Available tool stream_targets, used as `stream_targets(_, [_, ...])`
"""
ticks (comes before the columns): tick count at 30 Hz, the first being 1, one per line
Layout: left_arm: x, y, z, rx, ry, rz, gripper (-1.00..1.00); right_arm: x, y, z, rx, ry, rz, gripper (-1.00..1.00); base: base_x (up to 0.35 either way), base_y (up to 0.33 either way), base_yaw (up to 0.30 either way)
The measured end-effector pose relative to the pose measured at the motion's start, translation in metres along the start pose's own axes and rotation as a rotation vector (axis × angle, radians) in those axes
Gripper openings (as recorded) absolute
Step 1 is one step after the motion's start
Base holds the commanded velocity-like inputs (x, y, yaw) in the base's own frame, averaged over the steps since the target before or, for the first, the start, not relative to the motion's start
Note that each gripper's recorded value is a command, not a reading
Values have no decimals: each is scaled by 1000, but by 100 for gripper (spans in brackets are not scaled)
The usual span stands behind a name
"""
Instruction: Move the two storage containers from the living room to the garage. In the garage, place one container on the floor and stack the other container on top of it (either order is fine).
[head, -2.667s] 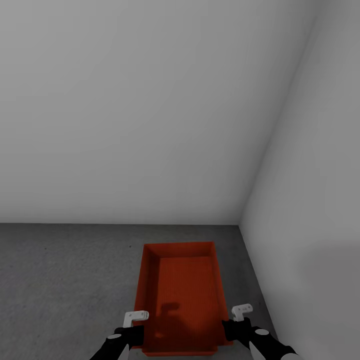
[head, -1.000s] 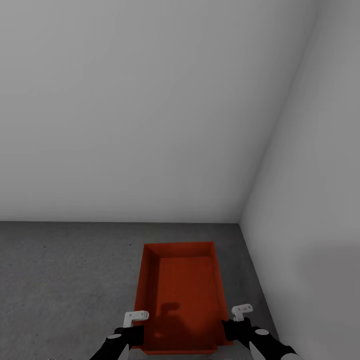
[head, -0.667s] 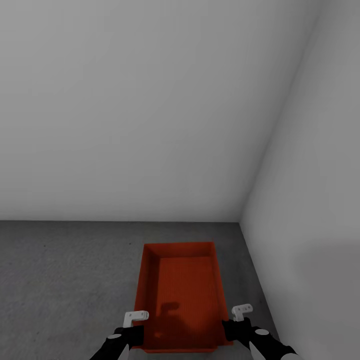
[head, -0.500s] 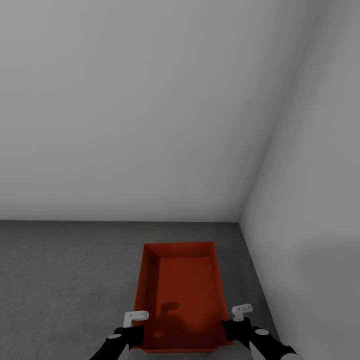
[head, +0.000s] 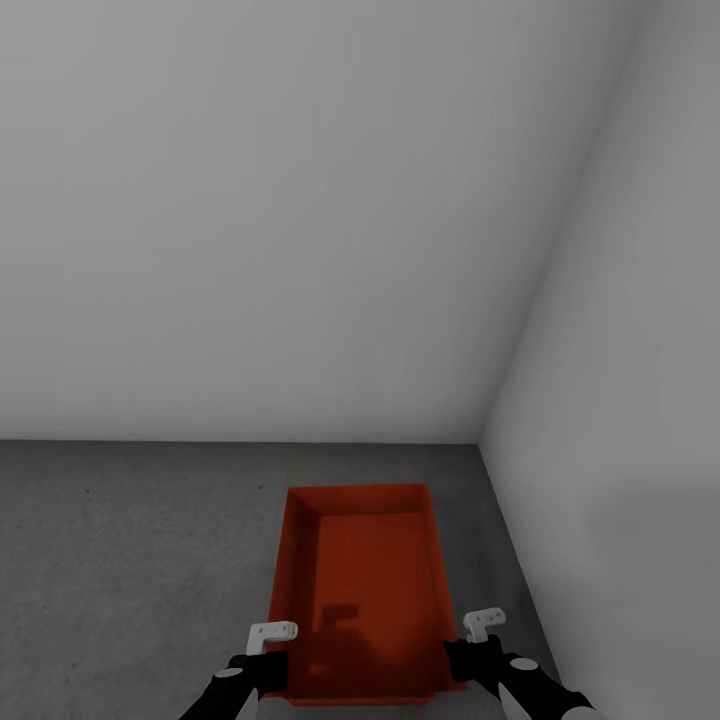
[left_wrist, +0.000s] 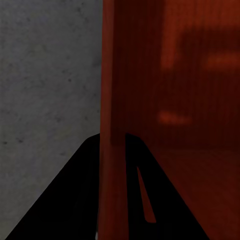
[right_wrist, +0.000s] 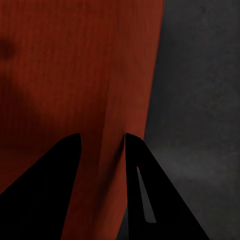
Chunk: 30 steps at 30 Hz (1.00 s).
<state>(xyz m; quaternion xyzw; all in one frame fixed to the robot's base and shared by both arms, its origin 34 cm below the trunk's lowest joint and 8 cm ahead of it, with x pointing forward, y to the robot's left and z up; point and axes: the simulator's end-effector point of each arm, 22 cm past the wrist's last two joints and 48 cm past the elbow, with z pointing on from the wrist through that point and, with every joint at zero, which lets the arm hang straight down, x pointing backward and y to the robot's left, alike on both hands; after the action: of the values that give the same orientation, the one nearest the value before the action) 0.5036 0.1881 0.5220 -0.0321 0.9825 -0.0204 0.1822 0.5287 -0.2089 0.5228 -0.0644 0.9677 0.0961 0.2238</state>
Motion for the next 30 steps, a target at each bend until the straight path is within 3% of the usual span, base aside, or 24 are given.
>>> stream_targets(9, [5, 1, 13, 0, -1, 0, -100, 6, -2, 12, 0, -1, 0, -100, 0, 0, 0])
stream_targets(30, [6, 1, 17, 0, -1, 0, -100, 8, -3, 16, 0, -1, 0, -100, 0, 0, 0])
